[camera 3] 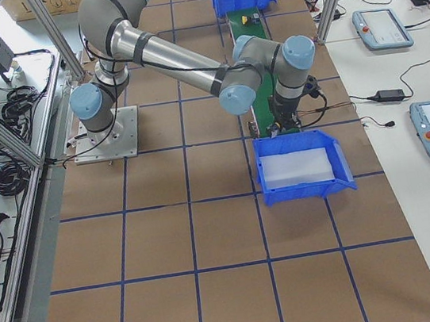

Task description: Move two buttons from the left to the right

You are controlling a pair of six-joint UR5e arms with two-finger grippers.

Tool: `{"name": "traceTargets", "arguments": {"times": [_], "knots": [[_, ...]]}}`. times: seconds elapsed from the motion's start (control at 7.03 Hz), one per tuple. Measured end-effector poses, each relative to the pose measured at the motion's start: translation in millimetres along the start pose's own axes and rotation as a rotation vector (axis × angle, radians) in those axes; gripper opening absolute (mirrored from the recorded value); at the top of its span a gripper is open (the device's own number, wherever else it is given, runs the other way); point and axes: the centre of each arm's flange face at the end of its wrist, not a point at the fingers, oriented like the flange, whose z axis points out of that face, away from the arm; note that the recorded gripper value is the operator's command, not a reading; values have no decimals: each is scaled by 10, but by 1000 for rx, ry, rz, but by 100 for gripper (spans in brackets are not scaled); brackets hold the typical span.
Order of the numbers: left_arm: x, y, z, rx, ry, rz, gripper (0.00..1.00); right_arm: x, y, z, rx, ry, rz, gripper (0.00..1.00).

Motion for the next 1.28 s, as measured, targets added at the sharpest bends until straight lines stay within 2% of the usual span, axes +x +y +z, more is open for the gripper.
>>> {"name": "traceTargets", "arguments": {"times": [0.14,0.43,0.85,1.28], "knots": [[14,-7,-2,-2,10,-18,100,231,195,-15,0,5,6,5],[32,-26,-13,16,22,-15,100,482,325,52,-7,26,22,5],[52,5,40,-5,28,134,100,761,165,488,11,62,26,5],[79,135,153,-29,34,167,100,892,40,883,13,67,23,5]]}}
